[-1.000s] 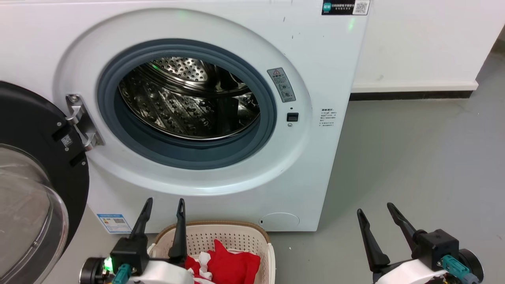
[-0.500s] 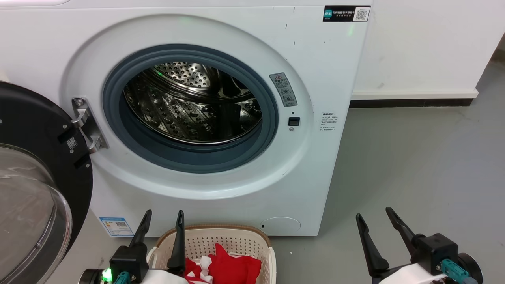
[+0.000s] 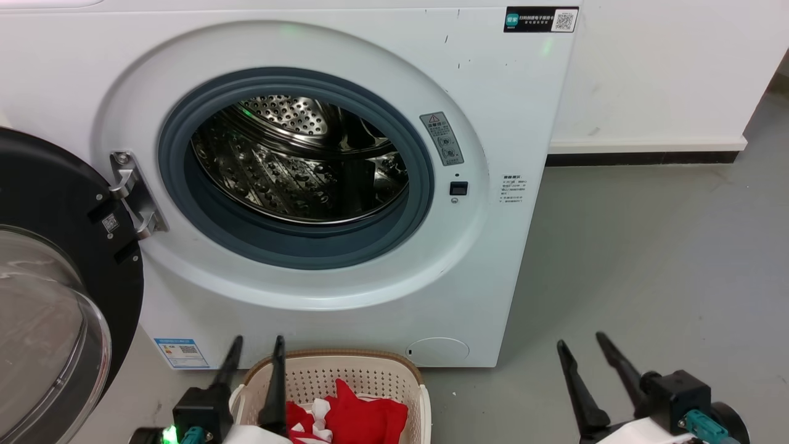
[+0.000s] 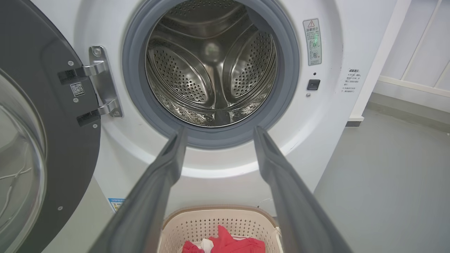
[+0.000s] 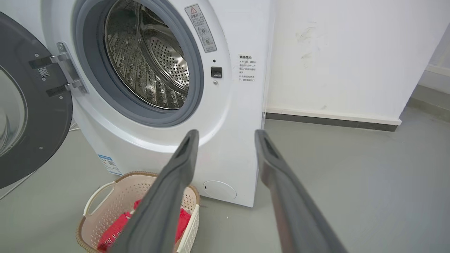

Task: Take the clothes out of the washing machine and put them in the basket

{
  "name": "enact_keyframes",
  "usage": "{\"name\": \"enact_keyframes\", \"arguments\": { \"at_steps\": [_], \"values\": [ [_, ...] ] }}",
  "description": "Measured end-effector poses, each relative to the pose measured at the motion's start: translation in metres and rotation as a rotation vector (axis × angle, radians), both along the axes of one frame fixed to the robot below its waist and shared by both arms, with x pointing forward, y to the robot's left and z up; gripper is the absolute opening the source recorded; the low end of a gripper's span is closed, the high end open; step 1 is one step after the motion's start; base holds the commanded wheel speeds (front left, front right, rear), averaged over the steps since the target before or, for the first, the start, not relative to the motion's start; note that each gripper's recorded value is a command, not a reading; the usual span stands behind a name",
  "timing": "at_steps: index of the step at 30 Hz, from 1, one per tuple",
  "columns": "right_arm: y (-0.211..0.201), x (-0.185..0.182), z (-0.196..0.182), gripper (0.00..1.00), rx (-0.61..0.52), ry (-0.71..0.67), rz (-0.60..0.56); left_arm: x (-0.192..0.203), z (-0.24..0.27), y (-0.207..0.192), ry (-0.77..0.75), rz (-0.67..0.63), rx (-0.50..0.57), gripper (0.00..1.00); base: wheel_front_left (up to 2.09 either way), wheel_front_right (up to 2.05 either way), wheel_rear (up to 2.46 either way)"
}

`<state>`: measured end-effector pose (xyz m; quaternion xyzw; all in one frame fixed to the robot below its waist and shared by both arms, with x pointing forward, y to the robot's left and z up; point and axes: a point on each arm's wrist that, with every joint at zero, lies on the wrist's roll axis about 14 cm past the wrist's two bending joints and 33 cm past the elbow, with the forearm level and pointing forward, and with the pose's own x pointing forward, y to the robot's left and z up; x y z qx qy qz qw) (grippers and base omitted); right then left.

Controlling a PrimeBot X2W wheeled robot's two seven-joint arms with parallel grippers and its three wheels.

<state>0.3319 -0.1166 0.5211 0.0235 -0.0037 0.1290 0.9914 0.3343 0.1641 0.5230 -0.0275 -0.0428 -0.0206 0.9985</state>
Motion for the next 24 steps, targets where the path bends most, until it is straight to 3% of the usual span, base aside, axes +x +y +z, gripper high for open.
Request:
{"name": "enact_keyframes", "arguments": {
  "at_steps": [3, 7, 8, 24],
  "values": [
    [0.000, -0.003, -0.008, 0.00, 0.017, 0.029, -0.001, -0.002, -0.011, 0.002, 0.041, 0.007, -0.025, 0.00, 0.00, 0.00, 0.00],
    [-0.004, -0.002, -0.010, 0.00, 0.107, 0.052, -0.012, -0.001, -0.018, 0.006, 0.074, 0.018, -0.105, 0.00, 0.00, 0.00, 0.00],
    [-0.007, -0.001, -0.013, 0.00, 0.166, 0.071, -0.022, 0.001, -0.020, 0.009, 0.088, 0.024, -0.165, 0.00, 0.00, 0.00, 0.00],
    [-0.021, 0.011, -0.014, 0.00, 0.449, 0.130, -0.061, 0.010, -0.025, 0.018, 0.132, 0.044, -0.452, 0.00, 0.00, 0.00, 0.00]
  ]
}}
